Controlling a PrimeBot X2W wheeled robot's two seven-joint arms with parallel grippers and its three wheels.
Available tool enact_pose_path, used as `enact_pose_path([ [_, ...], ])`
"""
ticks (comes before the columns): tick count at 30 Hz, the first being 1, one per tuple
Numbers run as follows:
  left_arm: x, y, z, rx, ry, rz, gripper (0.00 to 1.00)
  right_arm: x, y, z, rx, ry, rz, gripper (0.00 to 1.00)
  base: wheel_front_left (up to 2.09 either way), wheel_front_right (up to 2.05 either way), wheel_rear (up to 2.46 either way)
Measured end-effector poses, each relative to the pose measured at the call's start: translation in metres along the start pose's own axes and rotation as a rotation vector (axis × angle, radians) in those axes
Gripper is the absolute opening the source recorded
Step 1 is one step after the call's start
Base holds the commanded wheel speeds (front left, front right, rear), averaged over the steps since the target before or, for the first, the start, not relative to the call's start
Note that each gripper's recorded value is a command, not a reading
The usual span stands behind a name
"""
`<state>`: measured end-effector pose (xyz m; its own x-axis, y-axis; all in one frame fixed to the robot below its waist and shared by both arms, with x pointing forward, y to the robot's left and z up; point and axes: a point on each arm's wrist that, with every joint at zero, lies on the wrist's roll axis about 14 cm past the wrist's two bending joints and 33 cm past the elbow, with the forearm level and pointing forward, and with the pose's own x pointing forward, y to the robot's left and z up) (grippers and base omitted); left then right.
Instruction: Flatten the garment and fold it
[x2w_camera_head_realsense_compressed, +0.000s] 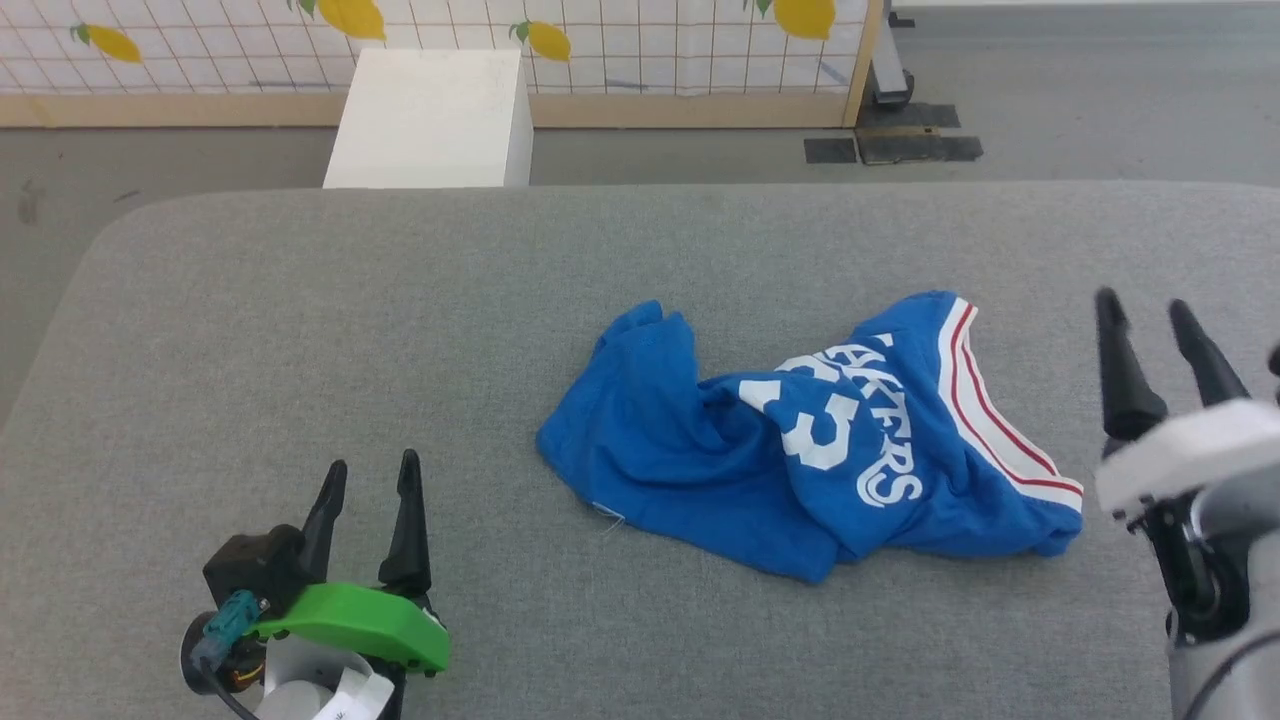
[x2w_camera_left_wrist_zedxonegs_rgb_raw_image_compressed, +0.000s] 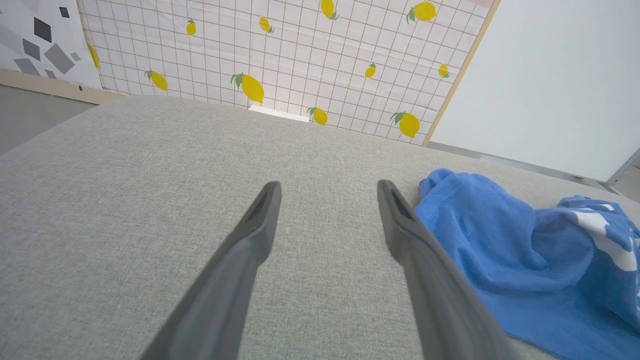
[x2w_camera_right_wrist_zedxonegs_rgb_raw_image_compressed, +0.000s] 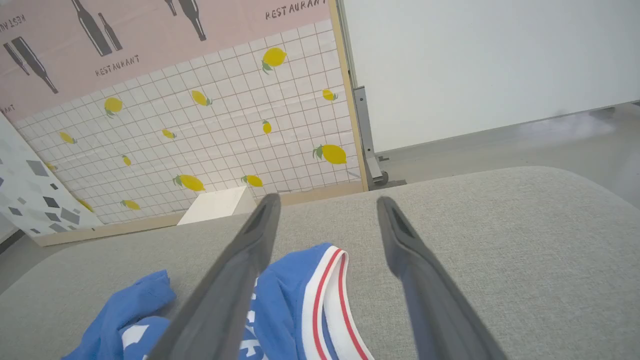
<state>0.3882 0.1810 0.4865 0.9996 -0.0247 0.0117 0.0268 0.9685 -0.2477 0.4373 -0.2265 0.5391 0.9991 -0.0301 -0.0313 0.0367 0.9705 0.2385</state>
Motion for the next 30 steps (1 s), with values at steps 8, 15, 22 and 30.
enact_pose_path([
  [8, -0.002, -0.008, -0.005, -0.007, 0.029, -0.018, 1.0, -0.029, -0.028, -0.004, 0.016, -0.096, -0.096, 1.0, 0.0, 0.0, 0.0],
  [15, 0.028, -0.036, -0.01, -0.004, 0.142, -0.1, 1.0, -0.028, -0.031, -0.013, 0.01, -0.075, -0.109, 1.0, 0.0, 0.0, 0.0],
  [22, 0.078, -0.078, -0.029, 0.078, 0.463, -0.203, 1.0, -0.024, -0.032, -0.028, 0.001, -0.034, -0.113, 1.0, 0.0, 0.0, 0.0],
  [30, 0.076, -0.086, -0.088, 0.267, 0.996, -0.203, 1.0, -0.026, -0.049, -0.041, -0.003, -0.007, -0.161, 1.0, 0.0, 0.0, 0.0],
])
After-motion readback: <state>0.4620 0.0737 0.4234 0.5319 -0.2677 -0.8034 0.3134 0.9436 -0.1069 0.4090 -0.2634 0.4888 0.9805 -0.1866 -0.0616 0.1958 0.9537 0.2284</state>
